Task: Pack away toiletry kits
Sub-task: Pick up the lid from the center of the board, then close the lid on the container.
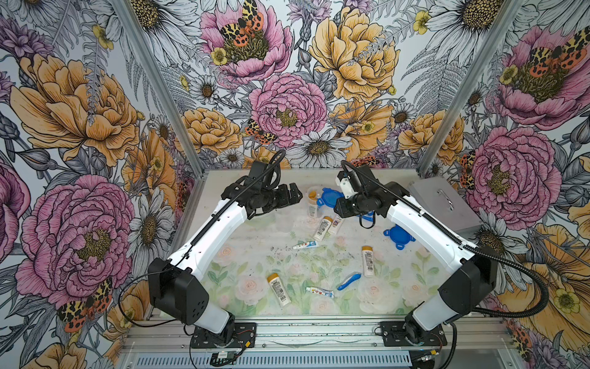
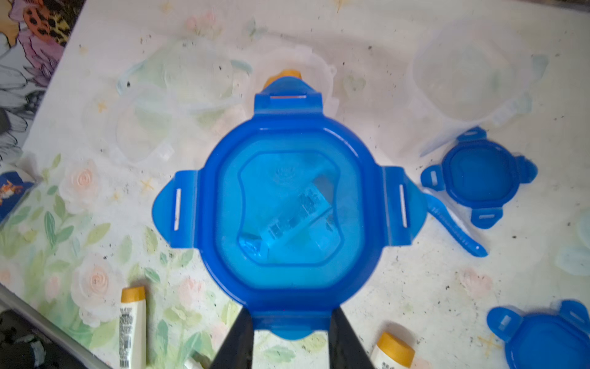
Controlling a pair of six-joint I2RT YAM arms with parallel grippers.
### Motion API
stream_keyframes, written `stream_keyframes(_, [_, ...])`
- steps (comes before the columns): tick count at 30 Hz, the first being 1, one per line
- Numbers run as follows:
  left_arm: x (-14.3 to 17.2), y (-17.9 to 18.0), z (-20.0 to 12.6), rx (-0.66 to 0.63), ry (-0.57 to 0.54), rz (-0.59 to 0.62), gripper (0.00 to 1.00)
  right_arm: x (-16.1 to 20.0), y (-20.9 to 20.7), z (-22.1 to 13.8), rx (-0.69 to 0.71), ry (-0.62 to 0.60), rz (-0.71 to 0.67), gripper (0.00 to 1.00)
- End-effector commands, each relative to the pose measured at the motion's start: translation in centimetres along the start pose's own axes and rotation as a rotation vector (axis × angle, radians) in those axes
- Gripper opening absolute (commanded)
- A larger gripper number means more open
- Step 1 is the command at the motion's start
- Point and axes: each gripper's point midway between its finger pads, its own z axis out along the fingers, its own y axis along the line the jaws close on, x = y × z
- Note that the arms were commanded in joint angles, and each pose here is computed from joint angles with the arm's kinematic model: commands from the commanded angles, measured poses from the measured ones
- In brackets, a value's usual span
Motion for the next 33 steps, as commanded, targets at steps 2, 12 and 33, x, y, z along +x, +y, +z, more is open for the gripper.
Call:
stream_keyframes(2, [-0.1,0.2,-1.2,-0.008,-0.035,0.029,0.98,-3.6,0.8,1.7,0.059,-0.055,0.003,0.05])
stream_keyframes(12, [0.0,0.5,-2.1,-0.02,-0.062,0.032,0.98,-7.2,1.9,5.9,0.104,-0.08,0.024,0.05])
stream_keyframes(33, [0.2,0.3,-2.8,-0.006,-0.07,0.065,0.98,-5.8,1.6,10.0,0.191,-0.045,0.079,0.05])
